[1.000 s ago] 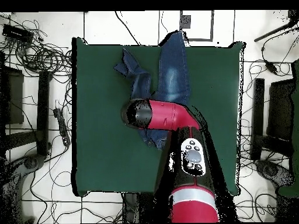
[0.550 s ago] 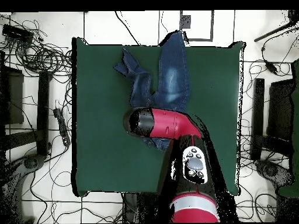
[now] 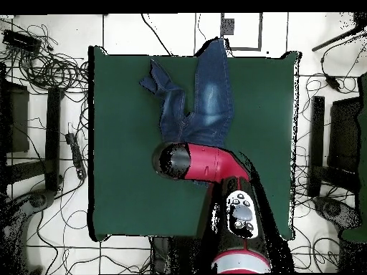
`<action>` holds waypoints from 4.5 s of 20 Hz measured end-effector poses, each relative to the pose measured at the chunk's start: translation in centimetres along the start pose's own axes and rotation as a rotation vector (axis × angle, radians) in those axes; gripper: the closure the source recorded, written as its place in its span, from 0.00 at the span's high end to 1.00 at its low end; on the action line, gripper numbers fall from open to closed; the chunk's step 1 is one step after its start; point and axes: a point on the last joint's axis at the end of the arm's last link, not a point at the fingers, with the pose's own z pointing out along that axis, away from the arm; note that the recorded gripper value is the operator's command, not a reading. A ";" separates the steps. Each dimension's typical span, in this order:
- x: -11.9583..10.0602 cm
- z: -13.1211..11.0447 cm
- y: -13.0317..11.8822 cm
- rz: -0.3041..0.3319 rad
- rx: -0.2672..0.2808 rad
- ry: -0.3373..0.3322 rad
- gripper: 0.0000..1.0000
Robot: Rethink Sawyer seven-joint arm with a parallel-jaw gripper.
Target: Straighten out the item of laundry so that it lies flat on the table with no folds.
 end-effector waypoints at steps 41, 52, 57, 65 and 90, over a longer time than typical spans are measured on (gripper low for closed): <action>6.8 6.6 -2.3 -0.091 0.049 -0.022 0.00; 8.1 6.5 -2.7 -0.099 0.049 -0.008 0.00; 10.7 6.2 -4.0 -0.104 0.048 0.012 0.00; 16.1 6.1 -6.1 -0.127 0.046 -0.013 0.00; 24.5 6.4 -5.6 -0.229 0.048 -0.131 0.00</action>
